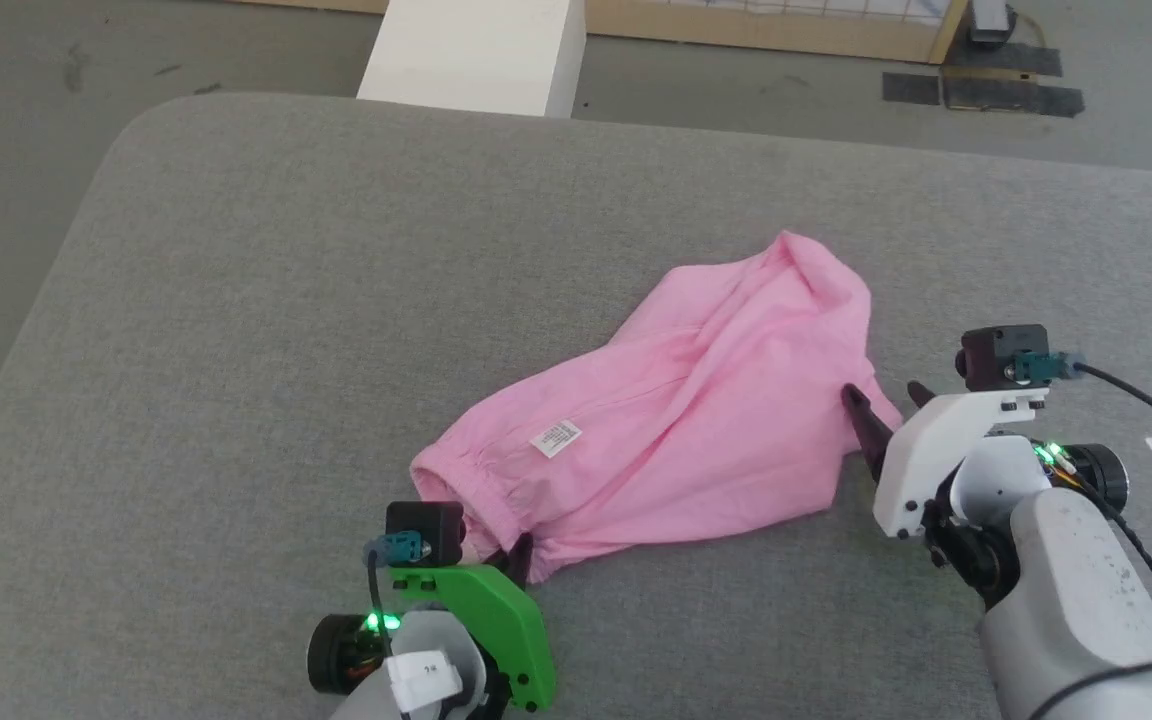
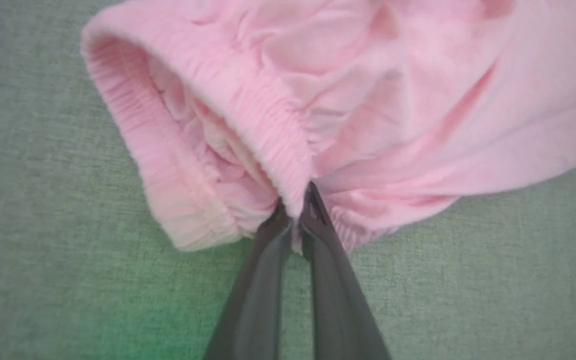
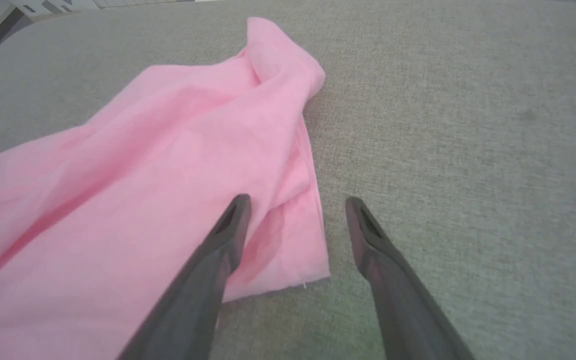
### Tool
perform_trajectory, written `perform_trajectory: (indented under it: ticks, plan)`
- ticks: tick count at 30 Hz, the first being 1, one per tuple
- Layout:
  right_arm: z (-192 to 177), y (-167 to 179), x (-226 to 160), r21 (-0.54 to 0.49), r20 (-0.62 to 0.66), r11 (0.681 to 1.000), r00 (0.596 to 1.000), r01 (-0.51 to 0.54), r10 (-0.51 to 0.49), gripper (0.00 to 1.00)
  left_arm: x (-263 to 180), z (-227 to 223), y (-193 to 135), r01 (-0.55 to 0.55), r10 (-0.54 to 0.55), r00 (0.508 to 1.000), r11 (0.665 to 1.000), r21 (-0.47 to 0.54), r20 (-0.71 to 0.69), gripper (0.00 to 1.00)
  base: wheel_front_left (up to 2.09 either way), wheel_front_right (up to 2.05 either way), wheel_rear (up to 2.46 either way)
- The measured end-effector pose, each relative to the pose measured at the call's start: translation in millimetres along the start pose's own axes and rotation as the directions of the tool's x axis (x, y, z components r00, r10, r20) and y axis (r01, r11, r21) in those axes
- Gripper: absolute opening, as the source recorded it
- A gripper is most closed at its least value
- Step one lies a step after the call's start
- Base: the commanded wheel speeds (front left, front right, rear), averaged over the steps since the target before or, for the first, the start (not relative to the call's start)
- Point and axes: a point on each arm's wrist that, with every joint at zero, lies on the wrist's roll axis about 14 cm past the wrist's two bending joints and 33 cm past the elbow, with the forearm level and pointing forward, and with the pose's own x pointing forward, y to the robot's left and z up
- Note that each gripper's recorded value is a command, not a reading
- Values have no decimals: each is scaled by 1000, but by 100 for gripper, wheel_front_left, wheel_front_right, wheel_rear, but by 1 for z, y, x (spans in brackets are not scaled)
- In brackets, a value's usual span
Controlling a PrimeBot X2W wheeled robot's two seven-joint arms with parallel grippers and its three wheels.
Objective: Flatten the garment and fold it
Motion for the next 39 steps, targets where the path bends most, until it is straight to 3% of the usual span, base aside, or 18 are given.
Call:
perform_trajectory:
  ticks: [5, 6, 7, 8, 13, 21, 32, 33, 34, 35, 36, 37, 39]
  plan:
    - [-29, 1, 13, -51, -185, 999, 983, 3, -13, 100, 0, -1, 4, -12, 12, 1000, 1000, -10, 3, 0, 0, 0, 0]
    - [-28, 2, 14, -61, -204, 998, 979, -2, -10, 51, 0, -1, 4, -10, 10, 1000, 1000, -11, 5, 0, 0, 0, 0]
    - [-28, 3, 14, -70, -213, 998, 977, -5, -10, 22, -1, 0, 3, -6, 6, 1000, 1000, -10, 8, 0, 0, 0, 0]
    - [-28, 4, 13, -81, -221, 997, 975, -8, -10, 0, -1, 0, 3, -4, 4, 1000, 1000, -9, 9, 0, 0, 0, 0]
    - [-22, 8, -1, -75, -167, 997, 986, -11, -1, 0, -5, 4, 1, 17, -17, 1000, 1000, 18, 22, 0, 0, 0, 0]
    - [-13, -17, -65, 34, 20, 998, 998, 57, -58, 0, -18, 11, -10, 110, -110, 994, 986, 126, -4, 0, 0, 0, 0]
    - [-82, -32, -141, 274, -10, 957, 995, 100, -102, 0, -34, -1, -25, 228, -205, 971, 945, 233, -120, 0, 0, 0, 0]
    - [-86, -32, -143, 277, -16, 955, 994, 105, -104, 2, -35, -2, -25, 233, -209, 970, 943, 235, -125, 0, 0, 0, 0]
    - [-88, -33, -145, 284, -14, 953, 994, 110, -111, 30, -36, -3, -26, 240, -213, 968, 941, 237, -133, 0, 0, 0, 0]
    - [-88, -35, -146, 283, -9, 952, 993, 115, -117, 65, -36, -3, -28, 247, -220, 966, 939, 238, -136, 15, 0, 0, 0]
    - [-88, -36, -147, 281, -5, 952, 993, 119, -122, 100, -38, -4, -31, 258, -229, 963, 937, 234, -141, 73, 0, 0, 0]
    - [-87, -37, -148, 283, 2, 951, 992, 122, -127, 100, -39, -5, -33, 265, -236, 961, 937, 228, -144, 100, 0, 0, 0]
    - [-82, -40, -149, 286, 30, 950, 990, 126, -141, 100, -41, 0, -35, 271, -251, 961, 941, 203, -121, 100, 0, 0, 0]
